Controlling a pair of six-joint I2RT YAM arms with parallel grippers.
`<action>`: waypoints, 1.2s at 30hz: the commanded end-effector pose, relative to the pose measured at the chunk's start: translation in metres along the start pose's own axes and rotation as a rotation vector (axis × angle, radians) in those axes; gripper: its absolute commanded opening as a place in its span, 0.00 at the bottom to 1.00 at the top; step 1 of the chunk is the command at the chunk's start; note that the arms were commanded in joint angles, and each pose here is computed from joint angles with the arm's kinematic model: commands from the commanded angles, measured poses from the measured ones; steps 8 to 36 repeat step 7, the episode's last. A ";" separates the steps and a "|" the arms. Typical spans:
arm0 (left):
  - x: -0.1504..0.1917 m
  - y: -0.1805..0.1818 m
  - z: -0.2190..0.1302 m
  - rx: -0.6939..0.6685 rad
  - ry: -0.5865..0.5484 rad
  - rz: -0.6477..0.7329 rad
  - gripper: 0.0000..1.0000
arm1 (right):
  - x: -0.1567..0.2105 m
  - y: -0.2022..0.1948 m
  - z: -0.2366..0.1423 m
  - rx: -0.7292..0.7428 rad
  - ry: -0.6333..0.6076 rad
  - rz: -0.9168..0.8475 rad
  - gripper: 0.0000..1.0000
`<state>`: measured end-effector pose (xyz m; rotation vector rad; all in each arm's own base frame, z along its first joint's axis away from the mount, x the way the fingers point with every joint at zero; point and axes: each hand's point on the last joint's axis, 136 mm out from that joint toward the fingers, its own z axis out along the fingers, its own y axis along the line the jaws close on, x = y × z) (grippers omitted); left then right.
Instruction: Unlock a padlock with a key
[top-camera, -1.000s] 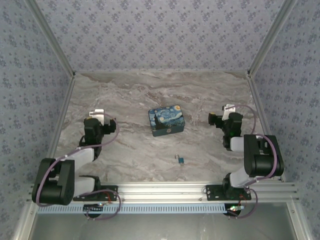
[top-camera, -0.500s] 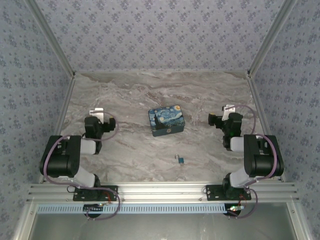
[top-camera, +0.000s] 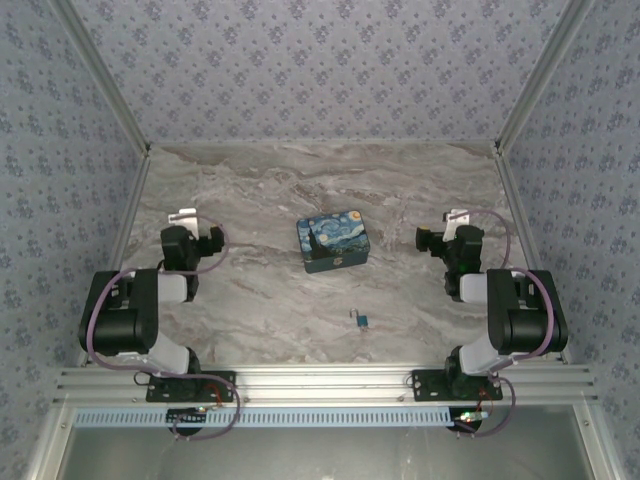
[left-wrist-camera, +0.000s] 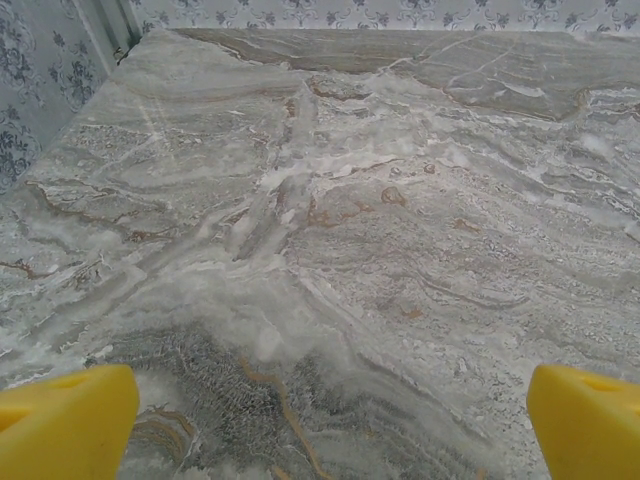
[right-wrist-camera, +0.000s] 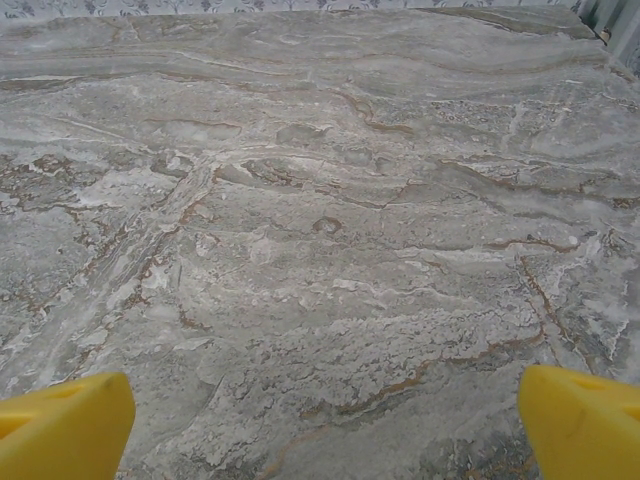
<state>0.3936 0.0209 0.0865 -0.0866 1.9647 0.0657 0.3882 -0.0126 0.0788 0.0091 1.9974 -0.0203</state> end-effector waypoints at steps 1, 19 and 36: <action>-0.004 -0.003 0.002 0.016 -0.006 -0.014 1.00 | -0.004 -0.001 0.001 0.014 -0.009 -0.011 1.00; -0.003 -0.005 0.002 0.013 -0.005 -0.007 0.99 | -0.004 -0.002 0.001 0.011 -0.009 -0.007 1.00; -0.003 -0.005 0.002 0.013 -0.005 -0.007 0.99 | -0.004 -0.002 0.001 0.011 -0.009 -0.007 1.00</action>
